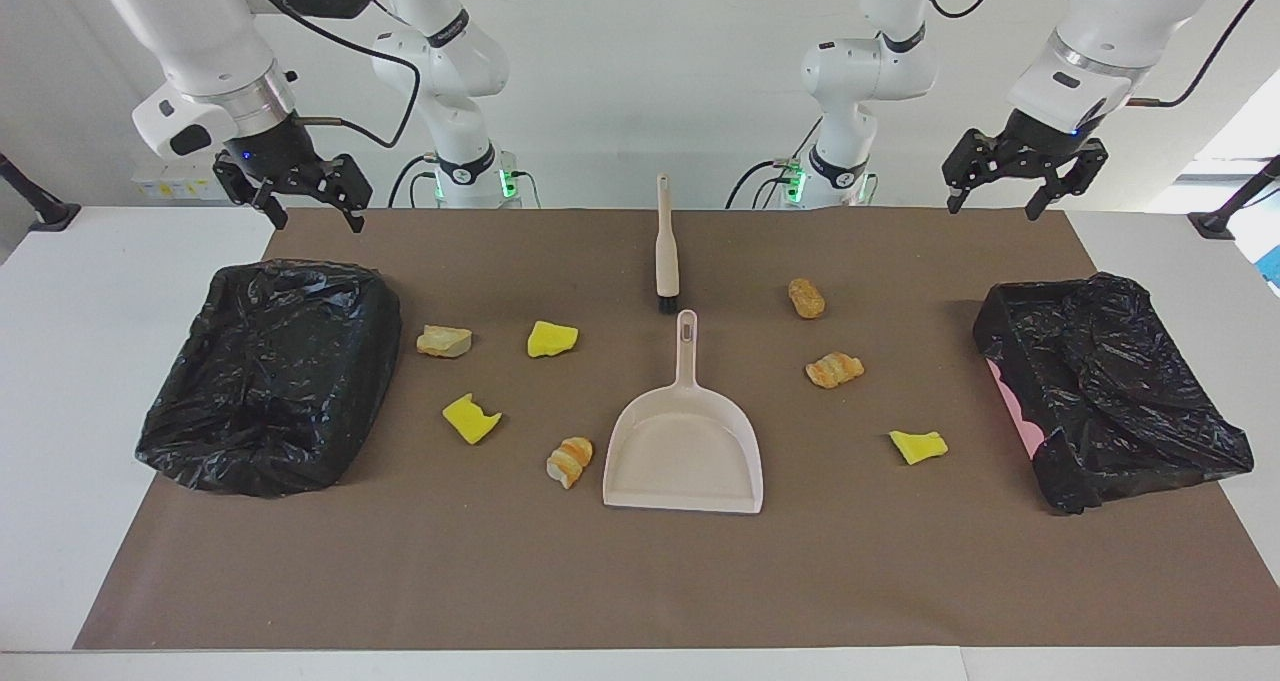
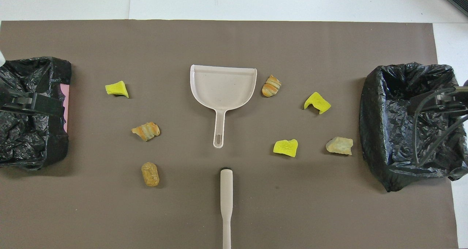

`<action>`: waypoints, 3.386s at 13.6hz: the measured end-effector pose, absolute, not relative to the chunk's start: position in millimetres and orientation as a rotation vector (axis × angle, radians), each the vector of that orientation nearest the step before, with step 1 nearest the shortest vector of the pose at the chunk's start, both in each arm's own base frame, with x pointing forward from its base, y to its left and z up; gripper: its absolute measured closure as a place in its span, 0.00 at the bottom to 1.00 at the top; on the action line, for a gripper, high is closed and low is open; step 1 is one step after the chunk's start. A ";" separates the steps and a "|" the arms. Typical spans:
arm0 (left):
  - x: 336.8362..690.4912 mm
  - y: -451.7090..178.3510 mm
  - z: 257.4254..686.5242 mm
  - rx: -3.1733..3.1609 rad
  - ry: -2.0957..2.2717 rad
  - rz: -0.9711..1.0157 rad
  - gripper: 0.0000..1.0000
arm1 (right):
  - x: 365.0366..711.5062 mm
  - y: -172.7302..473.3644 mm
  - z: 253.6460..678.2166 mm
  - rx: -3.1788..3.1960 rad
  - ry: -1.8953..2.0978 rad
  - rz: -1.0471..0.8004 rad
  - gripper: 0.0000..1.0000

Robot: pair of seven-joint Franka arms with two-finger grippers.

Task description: Sweep and dump trash in bin

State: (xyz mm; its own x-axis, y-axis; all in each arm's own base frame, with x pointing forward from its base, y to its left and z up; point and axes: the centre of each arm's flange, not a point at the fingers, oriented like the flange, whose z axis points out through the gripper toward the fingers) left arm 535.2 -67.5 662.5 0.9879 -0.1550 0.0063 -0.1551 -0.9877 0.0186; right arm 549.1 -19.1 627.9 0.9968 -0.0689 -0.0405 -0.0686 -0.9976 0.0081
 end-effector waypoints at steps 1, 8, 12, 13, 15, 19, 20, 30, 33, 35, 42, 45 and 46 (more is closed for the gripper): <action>535.2 -67.7 662.5 3.113 -0.243 0.008 0.00 | 549.1 -19.1 627.9 3.132 -0.108 -0.064 0.00; 535.6 -64.7 662.5 3.114 -0.235 0.008 0.00 | 549.2 -18.5 627.9 3.133 -0.106 -0.064 0.00; 535.7 -63.0 662.5 3.114 -0.230 0.008 0.00 | 549.1 -18.9 627.9 3.133 -0.108 -0.064 0.00; 535.9 -61.6 662.5 3.114 -0.226 0.008 0.00 | 549.2 -19.0 628.0 3.133 -0.108 -0.062 0.00; 536.0 -60.6 662.2 3.115 -0.223 0.006 0.00 | 549.8 -15.9 627.5 3.134 -0.099 -0.060 0.00; 527.2 -76.8 655.2 3.111 -0.269 -0.023 0.00 | 563.9 8.0 599.4 3.137 -0.026 -0.133 0.00; 520.3 -86.9 651.5 3.110 -0.296 -0.039 0.00 | 571.5 21.9 588.3 3.139 0.014 -0.139 0.00; 381.6 -260.2 545.3 3.102 -0.339 -0.152 0.00 | 618.4 193.8 472.7 3.165 0.007 -0.074 0.00; 341.3 -299.0 506.0 3.114 -0.340 -0.163 0.00 | 613.0 260.1 444.0 3.181 -0.099 -0.033 0.00; 316.9 -322.6 479.0 3.134 -0.346 -0.172 0.00 | 605.5 299.4 429.5 3.191 -0.158 -0.013 0.00; 220.2 -392.8 383.9 3.136 -0.427 -0.128 0.00 | 580.9 400.4 385.5 3.173 -0.244 0.041 0.00; 197.4 -403.2 360.0 3.125 -0.429 -0.094 0.00 | 573.9 415.9 359.1 3.157 -0.250 -0.003 0.00; 196.4 -402.6 355.7 3.126 -0.428 -0.105 0.00 | 573.3 417.2 351.5 3.151 -0.247 -0.017 0.00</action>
State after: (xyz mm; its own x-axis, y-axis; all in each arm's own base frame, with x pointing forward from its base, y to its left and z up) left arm 196.4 -402.6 355.7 0.9611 -0.2678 -0.0681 -0.2688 -0.9632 -0.0060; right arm 573.3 417.2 351.5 0.9877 -0.1559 -0.0125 -0.1561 -0.9876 -0.0187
